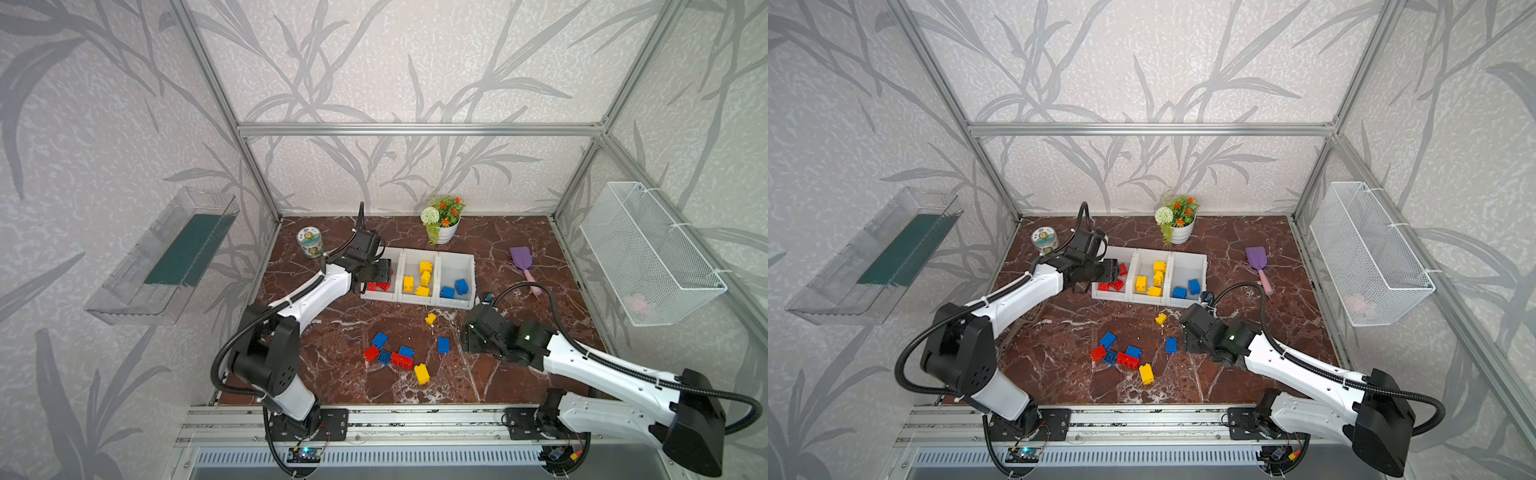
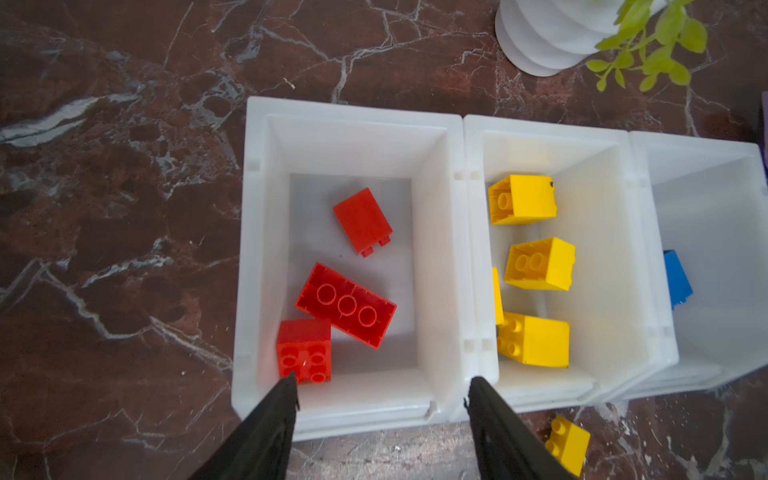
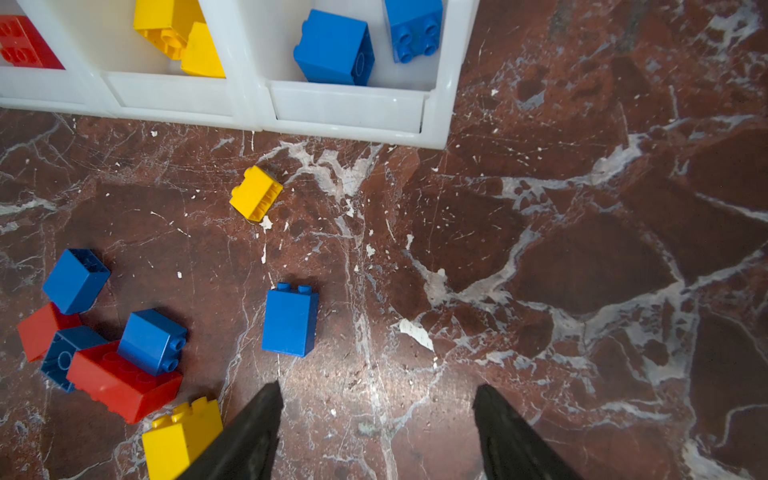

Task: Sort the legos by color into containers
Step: 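Withdraw the left gripper from the red compartment while the right gripper moves over the pile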

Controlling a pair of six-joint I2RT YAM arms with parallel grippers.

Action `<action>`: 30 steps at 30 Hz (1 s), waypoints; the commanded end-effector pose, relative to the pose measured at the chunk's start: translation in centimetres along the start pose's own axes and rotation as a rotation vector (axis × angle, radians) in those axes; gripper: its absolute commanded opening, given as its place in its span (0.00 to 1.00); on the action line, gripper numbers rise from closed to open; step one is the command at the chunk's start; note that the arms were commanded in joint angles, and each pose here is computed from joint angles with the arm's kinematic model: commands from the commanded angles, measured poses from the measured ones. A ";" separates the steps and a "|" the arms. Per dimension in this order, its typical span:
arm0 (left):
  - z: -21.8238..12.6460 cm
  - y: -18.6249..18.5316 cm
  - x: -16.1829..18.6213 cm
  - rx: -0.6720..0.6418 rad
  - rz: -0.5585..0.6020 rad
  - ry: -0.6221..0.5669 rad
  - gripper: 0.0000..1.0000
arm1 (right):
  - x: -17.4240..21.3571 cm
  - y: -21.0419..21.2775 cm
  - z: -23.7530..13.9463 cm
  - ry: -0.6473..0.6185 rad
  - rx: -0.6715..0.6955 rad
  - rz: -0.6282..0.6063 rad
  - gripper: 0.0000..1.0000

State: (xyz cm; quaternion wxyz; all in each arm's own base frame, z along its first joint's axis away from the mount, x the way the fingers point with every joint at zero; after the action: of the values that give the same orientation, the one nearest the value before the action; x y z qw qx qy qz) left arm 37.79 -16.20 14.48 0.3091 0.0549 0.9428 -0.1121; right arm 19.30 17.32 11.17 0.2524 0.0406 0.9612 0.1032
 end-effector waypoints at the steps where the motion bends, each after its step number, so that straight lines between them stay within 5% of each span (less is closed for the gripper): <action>1: -1.2 -0.1 1.7 0.048 -0.030 -0.010 0.68 | 0.5 -0.6 0.2 0.006 0.026 0.000 0.73; 14: -4.3 2.9 7.8 -0.011 -0.176 -0.053 0.69 | 0.4 1.3 1.1 0.049 0.017 -0.057 0.73; 30: -6.1 4.8 8.5 -0.102 -0.196 -0.094 0.70 | 1.8 6.8 1.5 0.118 -0.090 -0.272 0.73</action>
State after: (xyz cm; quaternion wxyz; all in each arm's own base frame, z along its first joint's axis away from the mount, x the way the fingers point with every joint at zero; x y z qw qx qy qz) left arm 28.87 -10.99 13.85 0.3449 -0.0362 0.9305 -0.1181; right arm 18.50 22.61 9.94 0.2080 -0.0769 0.9705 0.0948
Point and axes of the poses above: each gripper's point midway between its finger pads, its own z axis out along the fingers, its own y axis along the line the jaws close on, x = y × z, the point moved 1 cm from there along -z, back along the fingers, and after that the axes turned 3 degrees about z, right-handed, at the moved point
